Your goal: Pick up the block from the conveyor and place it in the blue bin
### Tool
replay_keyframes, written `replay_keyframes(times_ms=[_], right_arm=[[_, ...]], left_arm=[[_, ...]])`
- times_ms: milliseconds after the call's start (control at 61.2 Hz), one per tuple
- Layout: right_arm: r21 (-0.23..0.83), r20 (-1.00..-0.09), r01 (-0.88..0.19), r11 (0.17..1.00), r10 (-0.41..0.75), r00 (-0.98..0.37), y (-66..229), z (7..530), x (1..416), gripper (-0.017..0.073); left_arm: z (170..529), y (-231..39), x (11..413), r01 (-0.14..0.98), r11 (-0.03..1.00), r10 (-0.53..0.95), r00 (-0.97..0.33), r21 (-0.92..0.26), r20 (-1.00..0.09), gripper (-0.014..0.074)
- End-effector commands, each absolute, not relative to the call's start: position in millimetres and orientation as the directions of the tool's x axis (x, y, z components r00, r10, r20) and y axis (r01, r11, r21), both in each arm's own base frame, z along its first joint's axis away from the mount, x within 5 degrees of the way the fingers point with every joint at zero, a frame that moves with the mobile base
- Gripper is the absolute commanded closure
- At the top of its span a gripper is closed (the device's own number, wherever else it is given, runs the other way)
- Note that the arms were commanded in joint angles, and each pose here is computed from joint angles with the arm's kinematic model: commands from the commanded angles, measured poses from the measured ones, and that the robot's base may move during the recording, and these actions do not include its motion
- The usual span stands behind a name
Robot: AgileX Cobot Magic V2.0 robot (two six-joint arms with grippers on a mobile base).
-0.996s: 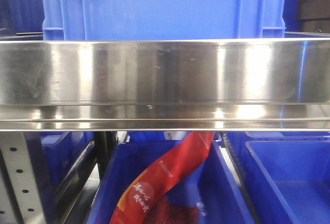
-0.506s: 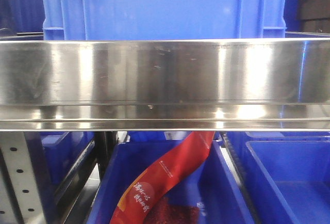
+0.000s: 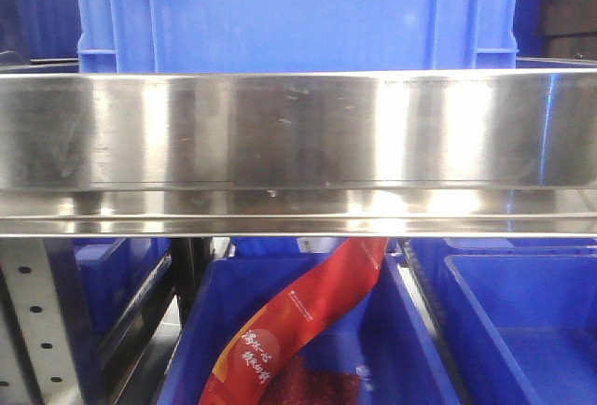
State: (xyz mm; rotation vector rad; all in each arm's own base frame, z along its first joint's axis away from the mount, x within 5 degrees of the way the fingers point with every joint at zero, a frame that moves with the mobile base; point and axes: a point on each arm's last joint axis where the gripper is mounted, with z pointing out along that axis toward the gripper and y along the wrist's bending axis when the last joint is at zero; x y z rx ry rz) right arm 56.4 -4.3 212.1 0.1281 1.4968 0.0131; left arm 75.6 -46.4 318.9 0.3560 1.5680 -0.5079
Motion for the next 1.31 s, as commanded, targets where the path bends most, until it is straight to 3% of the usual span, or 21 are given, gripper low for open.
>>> replay_keyframes(times_ms=[0, 163, 278, 294, 604, 800, 1290], right_arm=[[0.079, -0.992, 0.077, 0.994, 0.071, 0.101, -4.8, 213.9, 55.9, 0.0721], [0.079, -0.992, 0.077, 0.994, 0.071, 0.101, -4.8, 213.9, 55.9, 0.0721], [0.079, -0.992, 0.077, 0.994, 0.071, 0.101, -4.8, 213.9, 55.9, 0.0721], [0.079, -0.992, 0.077, 0.994, 0.071, 0.101, -4.8, 213.9, 55.9, 0.0721], [0.079, -0.992, 0.077, 0.994, 0.071, 0.101, -4.8, 213.9, 55.9, 0.0721], [0.079, -0.992, 0.077, 0.994, 0.071, 0.101, -4.8, 213.9, 55.9, 0.0721], [0.079, -0.992, 0.077, 0.994, 0.071, 0.101, -4.8, 213.9, 55.9, 0.0721]], left_arm=[[320.7, -45.0, 73.6, 0.518, 0.849, -0.096, -0.047, -0.107, -0.994, 0.0704], [301.2, -35.2, 70.9, 0.444, 0.894, -0.069, 0.018, -0.054, -0.997, 0.0704], [278.6, -24.1, 71.3, 0.322, 0.947, -0.05, 0.104, -0.014, -0.993, 0.0704], [262.0, -18.2, 69.0, 0.254, 0.967, -0.018, 0.118, 0.013, -0.993, 0.0704], [219.4, -2.3, 55.3, 0.04, 0.999, 0.007, 0.147, 0.013, -0.989, 0.0704], [213.7, -0.7, 56.1, 0.011, 1.0, 0.012, 0.093, 0.013, -0.996, 0.0704], [214.1, -0.7, 56.1, 0.011, 1.0, 0.012, 0.097, 0.013, -0.995, 0.0704]])
